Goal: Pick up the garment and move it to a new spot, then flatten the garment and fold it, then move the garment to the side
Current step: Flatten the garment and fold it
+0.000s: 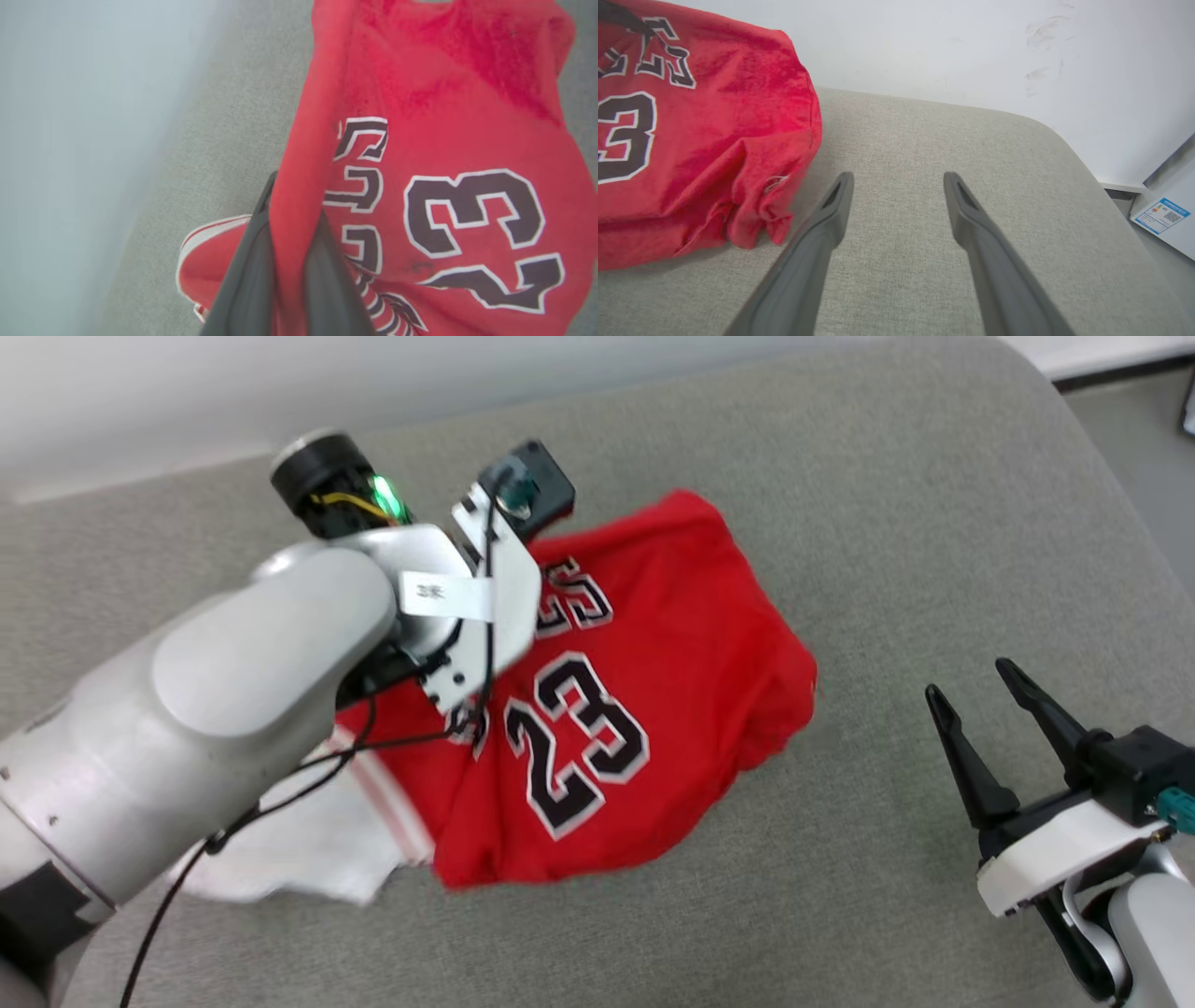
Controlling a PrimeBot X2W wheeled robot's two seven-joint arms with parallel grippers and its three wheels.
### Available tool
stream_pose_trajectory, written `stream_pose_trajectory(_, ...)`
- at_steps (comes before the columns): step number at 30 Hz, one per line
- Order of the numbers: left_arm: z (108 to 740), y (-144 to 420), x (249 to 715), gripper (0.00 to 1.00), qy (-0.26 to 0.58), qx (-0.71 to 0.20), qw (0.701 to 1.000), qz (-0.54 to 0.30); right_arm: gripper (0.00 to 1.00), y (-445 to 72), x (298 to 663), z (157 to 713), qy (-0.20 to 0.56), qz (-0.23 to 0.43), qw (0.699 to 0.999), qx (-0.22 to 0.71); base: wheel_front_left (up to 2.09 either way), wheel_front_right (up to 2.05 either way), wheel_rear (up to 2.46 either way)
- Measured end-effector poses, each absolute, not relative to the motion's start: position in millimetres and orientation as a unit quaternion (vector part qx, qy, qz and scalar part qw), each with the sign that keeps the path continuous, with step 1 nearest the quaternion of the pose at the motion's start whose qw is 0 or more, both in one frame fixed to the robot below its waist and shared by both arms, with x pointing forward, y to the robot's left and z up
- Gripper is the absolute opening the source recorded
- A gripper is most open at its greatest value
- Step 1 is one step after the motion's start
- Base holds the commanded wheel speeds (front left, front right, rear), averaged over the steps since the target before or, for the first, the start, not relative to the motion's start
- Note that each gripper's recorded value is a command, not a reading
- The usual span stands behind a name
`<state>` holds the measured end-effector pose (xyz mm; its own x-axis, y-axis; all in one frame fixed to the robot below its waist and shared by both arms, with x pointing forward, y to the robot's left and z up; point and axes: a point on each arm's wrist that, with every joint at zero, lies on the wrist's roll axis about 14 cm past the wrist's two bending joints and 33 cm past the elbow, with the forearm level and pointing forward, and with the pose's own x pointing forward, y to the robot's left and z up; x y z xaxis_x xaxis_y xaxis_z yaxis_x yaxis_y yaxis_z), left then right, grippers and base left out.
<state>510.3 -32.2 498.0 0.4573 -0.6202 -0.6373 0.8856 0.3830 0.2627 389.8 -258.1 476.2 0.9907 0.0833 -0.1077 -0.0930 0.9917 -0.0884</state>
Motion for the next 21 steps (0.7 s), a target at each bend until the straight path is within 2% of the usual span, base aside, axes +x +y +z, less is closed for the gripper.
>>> stream_pose_trajectory(4, 526.7, -28.3, 517.1, 0.0, 0.16, 0.308, 0.821, -0.454, 1.0, -255.9, 385.0, 482.7, 0.042, 0.048, 0.997, -0.045, 0.0, 0.0, 0.0)
stream_pose_trajectory(7, 521.4, -26.4, 502.5, 0.0, 0.148, 0.313, 0.819, -0.458, 1.0, -252.2, 381.6, 486.5, 0.036, 0.052, 0.997, -0.042, 0.0, 0.0, 0.0)
stream_pose_trajectory(13, 471.5, -27.4, 437.0, 0.0, 0.184, 0.287, 0.798, -0.498, 1.0, -251.4, 370.2, 487.7, 0.033, 0.049, 0.998, -0.033, 0.0, 0.0, 0.0)
stream_pose_trajectory(21, 396.5, -9.1, 364.1, 0.0, 0.283, 0.234, 0.78, -0.507, 1.0, -245.3, 366.5, 485.1, 0.035, 0.052, 0.998, -0.023, 0.0, 0.0, 0.0)
